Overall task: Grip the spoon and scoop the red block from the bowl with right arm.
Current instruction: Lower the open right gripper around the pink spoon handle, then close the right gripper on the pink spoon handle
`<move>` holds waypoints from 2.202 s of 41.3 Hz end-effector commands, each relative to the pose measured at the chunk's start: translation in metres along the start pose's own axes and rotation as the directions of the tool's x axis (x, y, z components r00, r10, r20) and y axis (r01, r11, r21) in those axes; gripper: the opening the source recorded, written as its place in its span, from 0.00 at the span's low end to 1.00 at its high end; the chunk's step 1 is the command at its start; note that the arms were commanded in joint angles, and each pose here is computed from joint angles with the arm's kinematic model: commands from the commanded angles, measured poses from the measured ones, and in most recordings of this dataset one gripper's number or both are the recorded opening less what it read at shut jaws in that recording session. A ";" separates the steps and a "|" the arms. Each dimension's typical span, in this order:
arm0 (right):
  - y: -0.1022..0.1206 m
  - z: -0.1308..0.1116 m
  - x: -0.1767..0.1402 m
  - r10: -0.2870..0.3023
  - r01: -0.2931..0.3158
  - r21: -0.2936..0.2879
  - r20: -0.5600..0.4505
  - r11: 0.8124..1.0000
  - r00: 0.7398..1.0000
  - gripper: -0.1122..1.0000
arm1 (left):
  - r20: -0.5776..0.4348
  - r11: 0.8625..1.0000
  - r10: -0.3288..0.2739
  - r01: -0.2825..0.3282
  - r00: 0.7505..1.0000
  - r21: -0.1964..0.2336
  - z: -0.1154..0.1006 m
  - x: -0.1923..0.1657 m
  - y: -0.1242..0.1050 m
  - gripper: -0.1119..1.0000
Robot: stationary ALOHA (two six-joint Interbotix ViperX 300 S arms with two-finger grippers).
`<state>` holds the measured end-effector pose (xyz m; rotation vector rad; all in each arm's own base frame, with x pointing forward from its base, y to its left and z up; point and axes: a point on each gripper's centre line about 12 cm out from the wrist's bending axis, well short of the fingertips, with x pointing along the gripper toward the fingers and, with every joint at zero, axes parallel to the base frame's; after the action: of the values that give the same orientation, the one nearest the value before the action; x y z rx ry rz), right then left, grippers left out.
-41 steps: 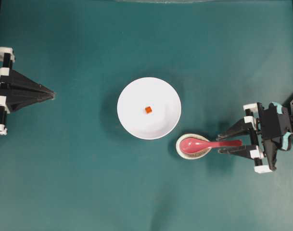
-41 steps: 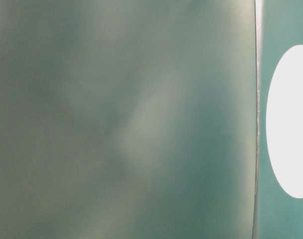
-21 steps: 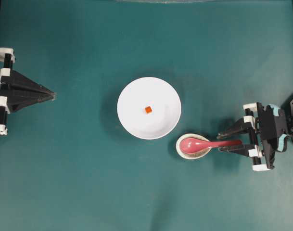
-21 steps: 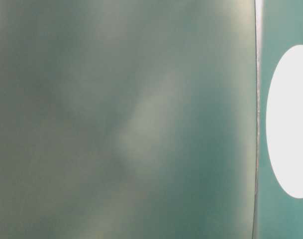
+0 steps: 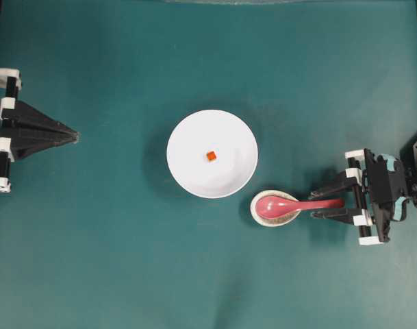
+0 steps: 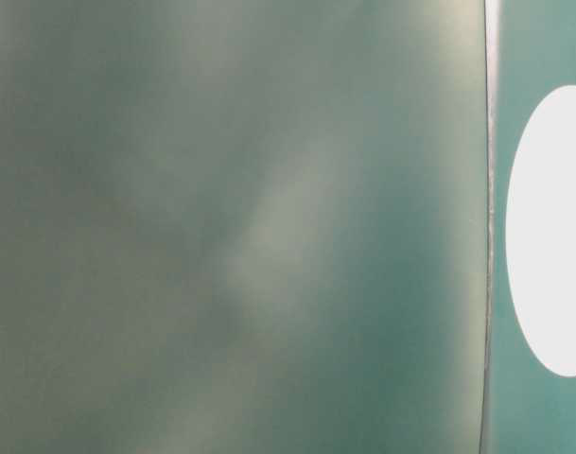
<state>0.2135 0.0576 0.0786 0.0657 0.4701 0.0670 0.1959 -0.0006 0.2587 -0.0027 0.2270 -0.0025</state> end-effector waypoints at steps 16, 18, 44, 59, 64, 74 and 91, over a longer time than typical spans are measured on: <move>0.001 0.003 0.000 0.004 -0.004 0.002 0.020 1.000 1.000 0.48 | 0.020 1.000 0.000 0.000 1.000 0.005 0.009 0.001 0.000 0.10; 0.001 0.003 0.000 0.004 -0.004 0.002 0.020 1.000 1.000 0.47 | 0.018 1.000 0.001 -0.002 1.000 0.004 0.009 0.001 0.000 0.10; 0.001 0.004 0.000 -0.004 0.004 0.006 0.025 1.000 1.000 0.38 | 0.018 1.000 0.001 -0.002 1.000 0.004 0.009 0.001 0.000 0.10; 0.001 0.005 0.001 -0.005 0.005 0.003 0.026 1.000 1.000 0.38 | 0.018 1.000 0.001 -0.002 1.000 0.004 0.009 0.001 0.000 0.10; 0.000 0.005 0.001 -0.007 0.007 0.004 0.030 1.000 1.000 0.38 | 0.018 1.000 0.000 0.000 1.000 0.005 0.009 0.001 0.000 0.10; 0.000 0.006 0.001 -0.008 0.008 0.003 0.031 1.000 0.999 0.38 | 0.017 1.000 0.001 -0.002 1.000 0.004 0.008 0.001 0.000 0.10; -0.001 0.007 0.001 -0.013 0.013 0.003 0.039 1.000 0.999 0.38 | 0.017 1.000 0.000 0.000 1.000 0.005 0.008 0.001 0.000 0.10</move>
<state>0.2138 0.0560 0.0797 0.0620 0.4579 0.0558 0.1958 -0.0003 0.2585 -0.0029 0.2286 -0.0010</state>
